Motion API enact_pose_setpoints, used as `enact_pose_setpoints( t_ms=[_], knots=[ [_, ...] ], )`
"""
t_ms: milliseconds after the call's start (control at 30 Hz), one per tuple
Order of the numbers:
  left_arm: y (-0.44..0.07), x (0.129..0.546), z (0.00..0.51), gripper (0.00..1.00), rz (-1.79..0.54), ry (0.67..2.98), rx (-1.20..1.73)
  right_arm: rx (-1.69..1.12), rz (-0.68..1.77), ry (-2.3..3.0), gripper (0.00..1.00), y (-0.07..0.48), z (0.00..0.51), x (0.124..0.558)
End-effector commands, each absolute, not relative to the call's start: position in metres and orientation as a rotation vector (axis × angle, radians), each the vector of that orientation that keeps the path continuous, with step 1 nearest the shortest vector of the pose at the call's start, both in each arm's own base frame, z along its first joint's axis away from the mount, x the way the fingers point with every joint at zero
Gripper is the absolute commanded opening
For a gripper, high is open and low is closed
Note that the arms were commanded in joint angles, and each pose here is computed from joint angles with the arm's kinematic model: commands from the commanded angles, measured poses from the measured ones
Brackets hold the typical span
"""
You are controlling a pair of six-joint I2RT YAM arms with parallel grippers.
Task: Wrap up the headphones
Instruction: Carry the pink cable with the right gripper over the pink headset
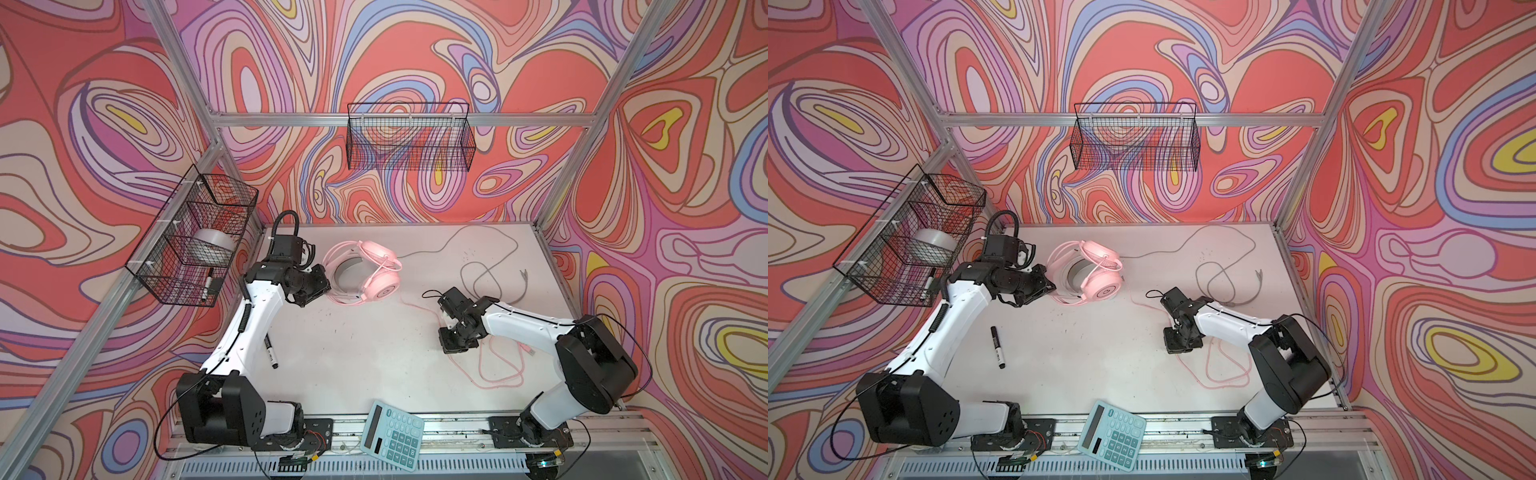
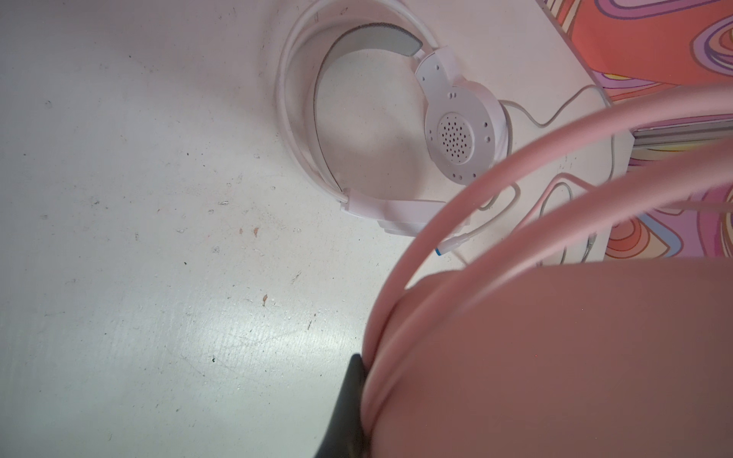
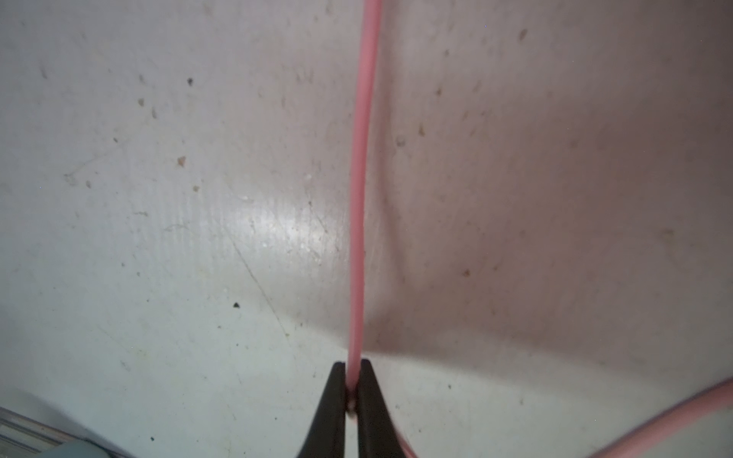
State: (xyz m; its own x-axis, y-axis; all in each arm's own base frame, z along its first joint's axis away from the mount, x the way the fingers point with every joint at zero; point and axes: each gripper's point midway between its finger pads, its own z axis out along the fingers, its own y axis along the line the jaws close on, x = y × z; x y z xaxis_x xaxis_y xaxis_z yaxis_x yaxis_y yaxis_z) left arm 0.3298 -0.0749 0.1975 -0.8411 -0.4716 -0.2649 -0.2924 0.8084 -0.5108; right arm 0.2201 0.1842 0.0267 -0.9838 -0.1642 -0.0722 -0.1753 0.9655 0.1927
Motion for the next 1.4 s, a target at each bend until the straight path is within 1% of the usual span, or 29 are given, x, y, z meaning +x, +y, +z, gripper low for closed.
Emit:
enact_pose_setpoints(
  t_ms=[0, 67, 100, 367, 467, 567, 667, 700, 733, 967, 1233, 1367],
  knots=[
    [-0.077, 0.341, 0.214, 0.00, -0.700, 2.554, -0.584, -0.339, 0.243, 3.037, 0.11, 0.179, 0.036, 0.222],
    [-0.076, 0.341, 0.214, 0.00, -0.700, 2.555, -0.585, -0.323, 0.215, 3.043, 0.21, 0.176, 0.034, 0.224],
    [-0.077, 0.340, 0.214, 0.00, -0.701, 2.554, -0.585, -0.315, 0.215, 3.046, 0.24, 0.177, 0.033, 0.224],
    [-0.077, 0.338, 0.213, 0.00, -0.703, 2.554, -0.582, -0.256, 0.255, 3.059, 0.26, 0.182, 0.022, 0.223],
    [-0.076, 0.339, 0.213, 0.00, -0.700, 2.553, -0.590, -0.263, 0.297, 3.063, 0.23, 0.187, 0.019, 0.221],
    [-0.077, 0.340, 0.211, 0.00, -0.705, 2.555, -0.600, -0.309, 0.333, 3.060, 0.17, 0.192, 0.020, 0.220],
    [-0.075, 0.340, 0.210, 0.00, -0.694, 2.556, -0.616, -0.402, 0.353, 3.025, 0.08, 0.199, 0.029, 0.221],
    [-0.074, 0.340, 0.210, 0.00, -0.687, 2.555, -0.621, -0.436, 0.357, 3.011, 0.02, 0.200, 0.033, 0.221],
    [-0.073, 0.340, 0.210, 0.00, -0.675, 2.555, -0.625, -0.470, 0.364, 2.996, 0.00, 0.202, 0.039, 0.221],
    [-0.067, 0.342, 0.209, 0.00, -0.639, 2.548, -0.659, -0.663, 0.565, 2.813, 0.00, 0.228, 0.083, 0.215],
    [-0.056, 0.351, 0.213, 0.00, -0.561, 2.531, -0.727, -0.959, 0.607, 2.677, 0.00, 0.243, 0.115, 0.206],
    [-0.053, 0.353, 0.210, 0.00, -0.531, 2.540, -0.755, -1.099, 0.684, 2.528, 0.00, 0.255, 0.139, 0.201]
  ],
)
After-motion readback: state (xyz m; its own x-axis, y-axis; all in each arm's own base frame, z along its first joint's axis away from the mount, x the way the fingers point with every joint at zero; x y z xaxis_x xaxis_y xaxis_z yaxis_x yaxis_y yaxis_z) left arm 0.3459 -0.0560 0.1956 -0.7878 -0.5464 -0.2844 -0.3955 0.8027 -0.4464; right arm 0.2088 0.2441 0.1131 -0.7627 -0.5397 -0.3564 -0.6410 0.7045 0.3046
